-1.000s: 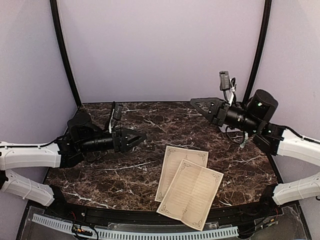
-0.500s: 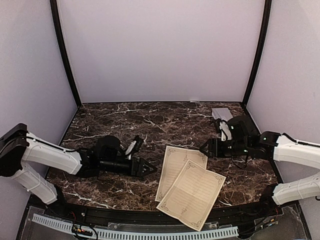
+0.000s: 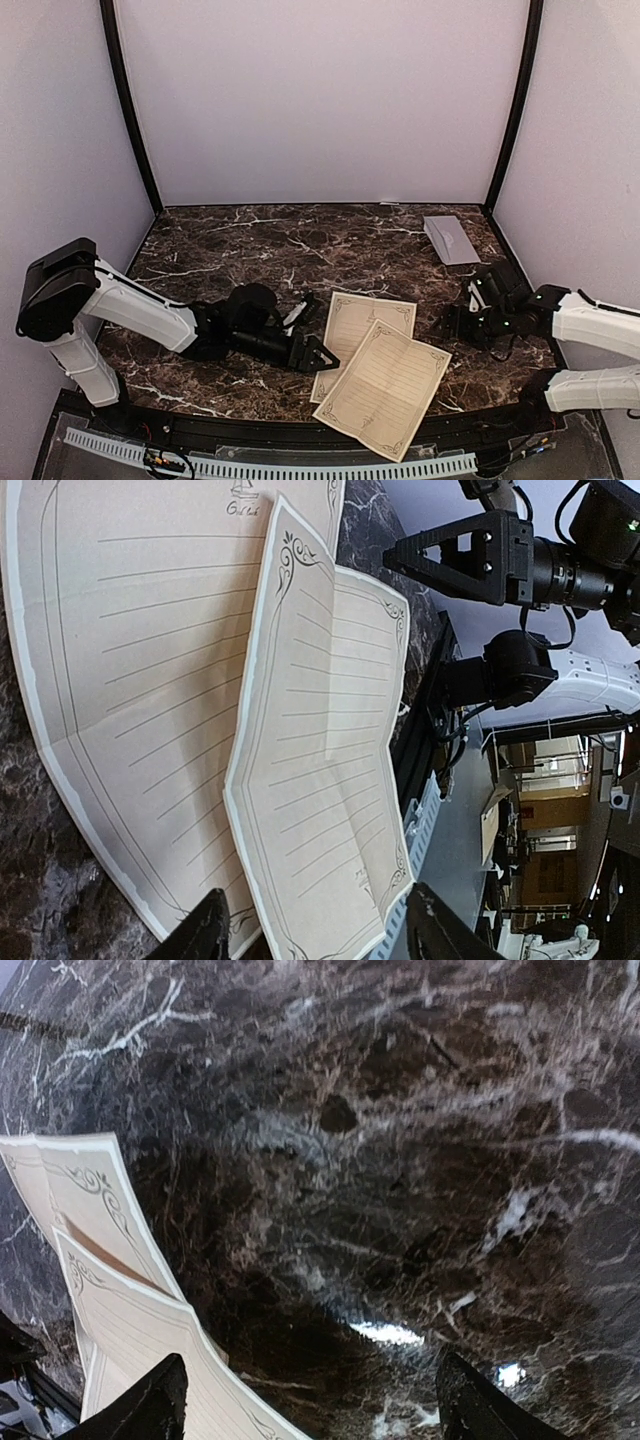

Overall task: Place the letter into the envelope and seal it
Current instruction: Pick up the letter from the center of the board.

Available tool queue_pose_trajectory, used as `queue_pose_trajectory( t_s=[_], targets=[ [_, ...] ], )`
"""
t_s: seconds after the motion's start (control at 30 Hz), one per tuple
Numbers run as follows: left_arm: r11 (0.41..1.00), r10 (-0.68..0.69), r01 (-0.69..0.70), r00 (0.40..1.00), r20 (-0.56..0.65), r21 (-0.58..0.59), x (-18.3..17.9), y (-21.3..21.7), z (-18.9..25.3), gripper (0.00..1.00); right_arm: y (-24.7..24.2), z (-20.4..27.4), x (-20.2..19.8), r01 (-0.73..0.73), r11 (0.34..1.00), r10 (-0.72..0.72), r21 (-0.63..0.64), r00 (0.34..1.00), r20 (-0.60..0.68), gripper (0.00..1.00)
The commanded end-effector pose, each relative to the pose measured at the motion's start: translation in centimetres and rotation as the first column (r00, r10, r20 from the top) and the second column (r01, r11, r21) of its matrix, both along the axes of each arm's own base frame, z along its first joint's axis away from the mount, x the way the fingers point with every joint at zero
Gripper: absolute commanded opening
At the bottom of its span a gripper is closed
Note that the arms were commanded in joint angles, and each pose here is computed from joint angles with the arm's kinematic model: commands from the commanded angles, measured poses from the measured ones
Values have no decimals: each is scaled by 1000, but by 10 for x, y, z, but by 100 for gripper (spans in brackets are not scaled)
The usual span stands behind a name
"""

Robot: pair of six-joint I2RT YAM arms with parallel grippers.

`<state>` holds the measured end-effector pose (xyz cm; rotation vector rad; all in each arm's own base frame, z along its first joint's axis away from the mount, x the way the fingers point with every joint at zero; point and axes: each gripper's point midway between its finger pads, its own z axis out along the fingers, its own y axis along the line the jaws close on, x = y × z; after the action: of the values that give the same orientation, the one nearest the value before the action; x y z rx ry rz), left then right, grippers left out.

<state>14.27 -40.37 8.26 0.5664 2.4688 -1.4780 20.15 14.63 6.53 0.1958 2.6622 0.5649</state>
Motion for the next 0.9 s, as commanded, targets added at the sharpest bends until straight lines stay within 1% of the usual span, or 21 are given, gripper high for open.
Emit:
queue_pose_trajectory(
  t_s=[0.0,0.1,0.2,0.27,0.43,0.6,0.67,0.87],
  targets=[
    [999,-17,16,1000,-9,-39,-5,-10,7,58,15,-5,-17,-34,991,40,128,998,-49,81],
    [999,-20,19,1000,-20,-40,-7,-12,3,55,27,1,-27,-70,970,80,235,996,-33,77],
    [999,-27,25,999,-29,-45,-9,-13,1,54,30,0,-34,-77,953,88,293,996,-25,71],
    [999,-29,28,999,-32,-44,-10,-14,0,54,30,-1,-37,-76,947,86,313,996,-20,66],
    [999,-34,33,999,-29,-42,-10,-15,2,53,30,-10,-40,-55,940,72,336,997,-40,61],
    [999,-32,31,999,-25,-40,-10,-14,2,52,35,-11,-41,-70,929,89,364,995,-34,55],
    [999,-28,27,999,-24,-39,-9,-14,3,52,38,-12,-41,-74,920,93,385,995,-30,51],
    [999,-8,8,1000,-11,-50,-7,-11,8,52,41,-20,-45,-80,906,104,415,994,-36,35]
  ],
)
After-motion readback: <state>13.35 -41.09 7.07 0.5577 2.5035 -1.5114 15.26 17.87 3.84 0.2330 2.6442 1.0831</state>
